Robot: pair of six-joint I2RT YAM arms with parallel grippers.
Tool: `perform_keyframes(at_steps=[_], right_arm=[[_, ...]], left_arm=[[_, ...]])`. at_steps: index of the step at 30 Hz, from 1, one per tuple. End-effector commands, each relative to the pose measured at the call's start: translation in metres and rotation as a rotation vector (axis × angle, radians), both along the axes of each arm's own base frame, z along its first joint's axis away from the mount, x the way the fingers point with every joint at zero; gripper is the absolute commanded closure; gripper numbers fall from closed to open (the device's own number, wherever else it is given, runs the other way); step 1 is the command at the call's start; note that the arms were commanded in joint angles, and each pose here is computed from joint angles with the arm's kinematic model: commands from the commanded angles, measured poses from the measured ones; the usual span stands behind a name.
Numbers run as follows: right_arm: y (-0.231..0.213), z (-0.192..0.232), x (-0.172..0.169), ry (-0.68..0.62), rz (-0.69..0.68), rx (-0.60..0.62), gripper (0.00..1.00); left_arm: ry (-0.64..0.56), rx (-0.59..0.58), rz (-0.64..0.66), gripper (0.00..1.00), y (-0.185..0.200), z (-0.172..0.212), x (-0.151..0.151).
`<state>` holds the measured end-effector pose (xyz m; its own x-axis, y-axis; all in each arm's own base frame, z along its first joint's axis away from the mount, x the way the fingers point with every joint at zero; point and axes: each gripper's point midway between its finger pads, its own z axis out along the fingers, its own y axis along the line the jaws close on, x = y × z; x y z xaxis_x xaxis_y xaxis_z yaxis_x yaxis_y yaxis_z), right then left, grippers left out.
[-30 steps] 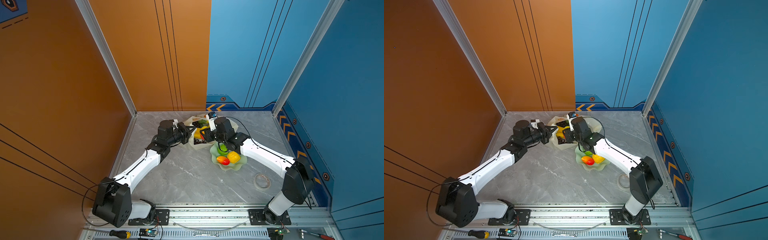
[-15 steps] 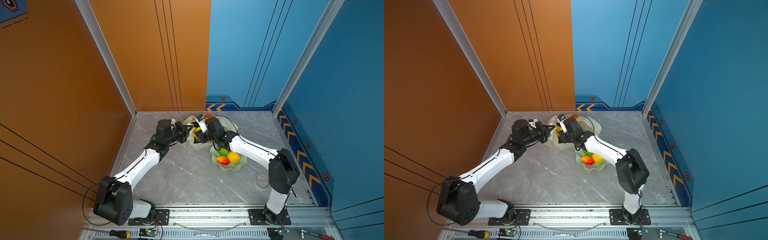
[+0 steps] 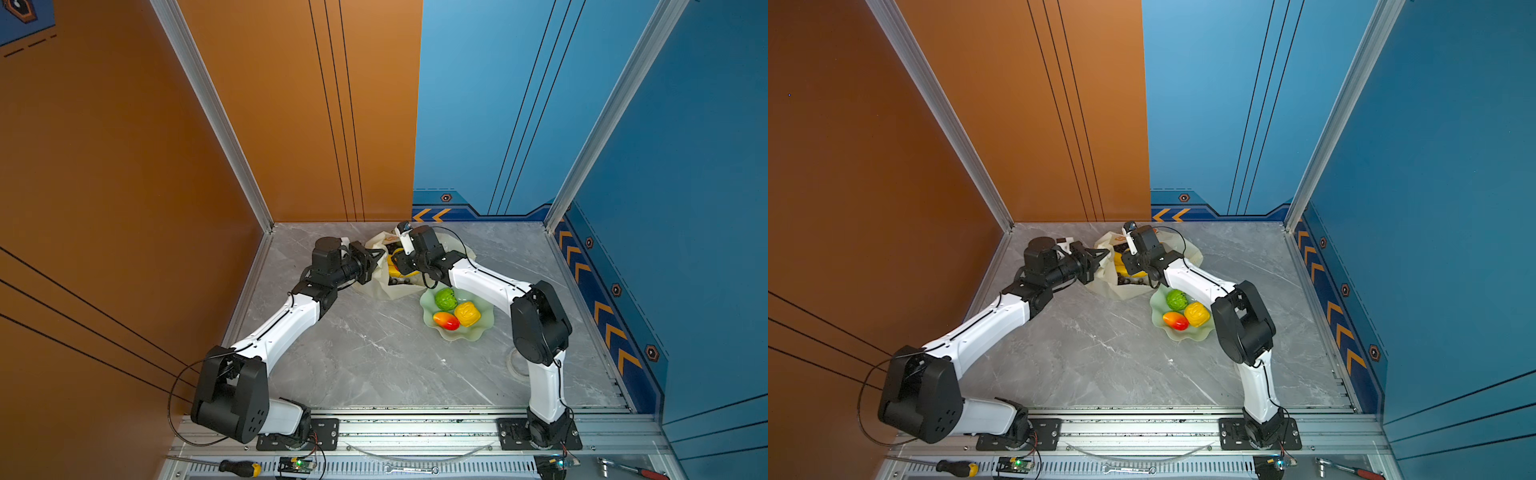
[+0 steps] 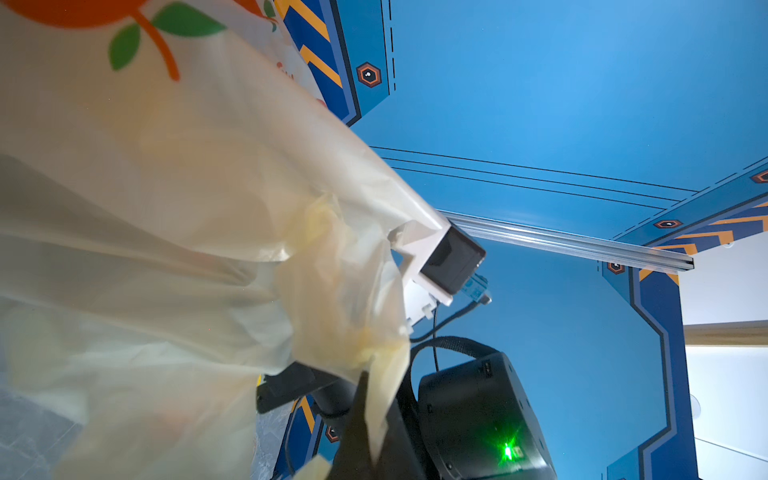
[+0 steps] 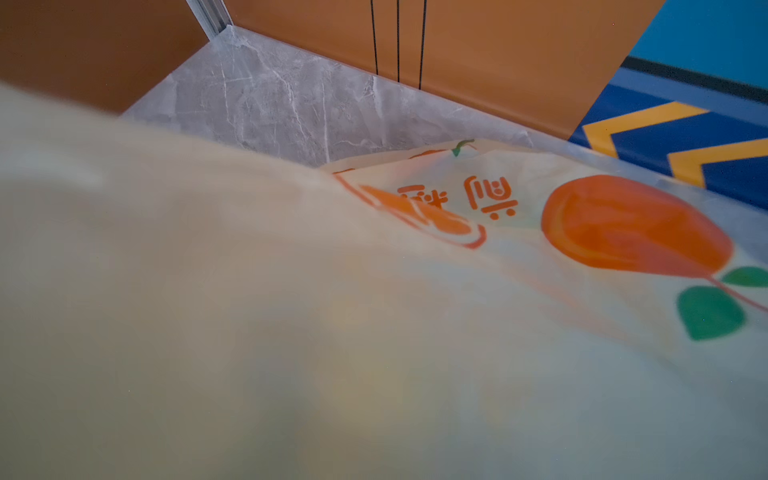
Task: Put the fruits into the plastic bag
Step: 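Lower the mango into the bag mouth held by the left gripper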
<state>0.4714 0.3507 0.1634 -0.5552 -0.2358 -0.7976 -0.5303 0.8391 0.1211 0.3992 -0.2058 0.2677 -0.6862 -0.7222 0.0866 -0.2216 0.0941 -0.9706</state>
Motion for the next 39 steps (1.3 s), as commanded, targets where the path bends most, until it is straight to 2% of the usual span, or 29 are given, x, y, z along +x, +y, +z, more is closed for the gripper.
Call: perform_keyframes(at_steps=[1,2,12,19,22,28,39], right_arm=[[0.011,0.006,0.000,0.068,0.001,0.085,0.54],[0.013,-0.009,0.002,0.096,0.001,0.079,0.54],[0.027,-0.026,0.007,0.211,-0.020,0.173,0.52],[0.027,-0.029,0.009,0.245,-0.044,0.205,0.40],[0.024,-0.027,0.010,0.246,-0.054,0.206,0.33],[0.021,-0.017,0.009,0.230,-0.062,0.207,0.28],[0.012,0.023,0.005,0.174,-0.077,0.220,0.26]], left_arm=[[-0.025,-0.019,-0.016,1.00,0.000,0.012,0.003],[-0.024,-0.019,-0.015,1.00,0.000,0.011,0.004],[-0.013,-0.024,-0.013,1.00,0.006,0.007,0.005],[-0.014,-0.027,-0.010,1.00,0.009,0.007,0.003],[-0.015,-0.029,-0.008,1.00,0.010,0.007,0.002],[-0.018,-0.030,-0.007,1.00,0.011,0.007,0.002],[-0.027,-0.035,-0.007,1.00,0.012,0.008,0.000]])
